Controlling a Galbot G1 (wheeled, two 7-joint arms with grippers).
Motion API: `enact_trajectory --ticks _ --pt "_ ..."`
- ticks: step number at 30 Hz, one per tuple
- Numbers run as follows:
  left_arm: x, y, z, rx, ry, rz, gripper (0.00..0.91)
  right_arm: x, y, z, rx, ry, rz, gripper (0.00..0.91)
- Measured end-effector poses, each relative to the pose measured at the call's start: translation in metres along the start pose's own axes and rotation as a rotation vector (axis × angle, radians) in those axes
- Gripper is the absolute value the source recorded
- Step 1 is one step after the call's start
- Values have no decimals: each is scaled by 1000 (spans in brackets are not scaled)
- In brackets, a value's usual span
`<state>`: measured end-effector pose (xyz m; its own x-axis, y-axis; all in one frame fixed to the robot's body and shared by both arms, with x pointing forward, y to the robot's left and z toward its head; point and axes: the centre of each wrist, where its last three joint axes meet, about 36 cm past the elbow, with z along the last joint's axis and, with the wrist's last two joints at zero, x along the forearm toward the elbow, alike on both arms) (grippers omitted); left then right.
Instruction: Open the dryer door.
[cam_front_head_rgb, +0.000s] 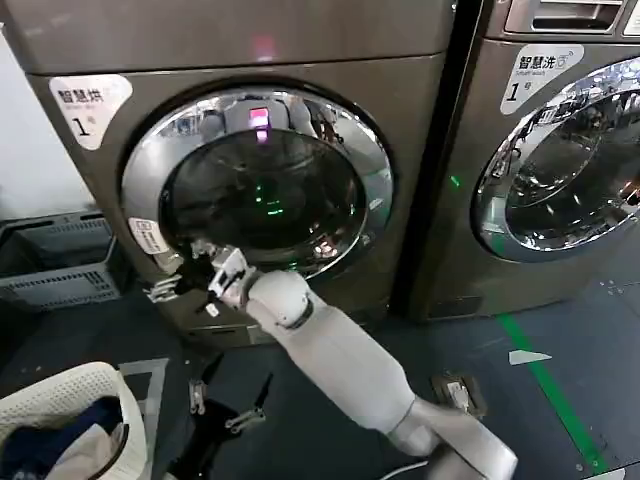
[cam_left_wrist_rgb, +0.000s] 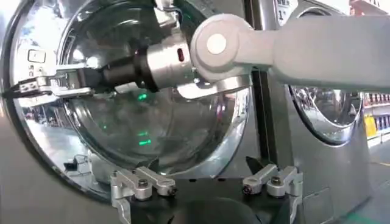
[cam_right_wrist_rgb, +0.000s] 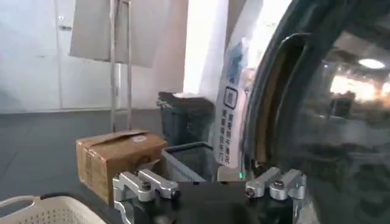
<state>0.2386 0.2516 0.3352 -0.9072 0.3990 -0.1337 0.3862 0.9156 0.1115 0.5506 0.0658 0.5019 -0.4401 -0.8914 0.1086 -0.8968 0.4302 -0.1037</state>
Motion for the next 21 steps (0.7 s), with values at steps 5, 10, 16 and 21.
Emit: enact_trajectory --ticks 5,10,16,21 --pt "0 -1 -1 -1 -2 -1 907 -2 -4 2 3 11 3 907" --pt "-1 -1 -1 -2 -1 -1 907 -4 -5 5 5 21 -2 907" --pt "2 -4 -1 -1 5 -1 907 -3 -9 6 -5 9 -11 907" --pt "2 -4 -2 -4 1 -2 907 -4 -12 1 -22 -9 -34 907"
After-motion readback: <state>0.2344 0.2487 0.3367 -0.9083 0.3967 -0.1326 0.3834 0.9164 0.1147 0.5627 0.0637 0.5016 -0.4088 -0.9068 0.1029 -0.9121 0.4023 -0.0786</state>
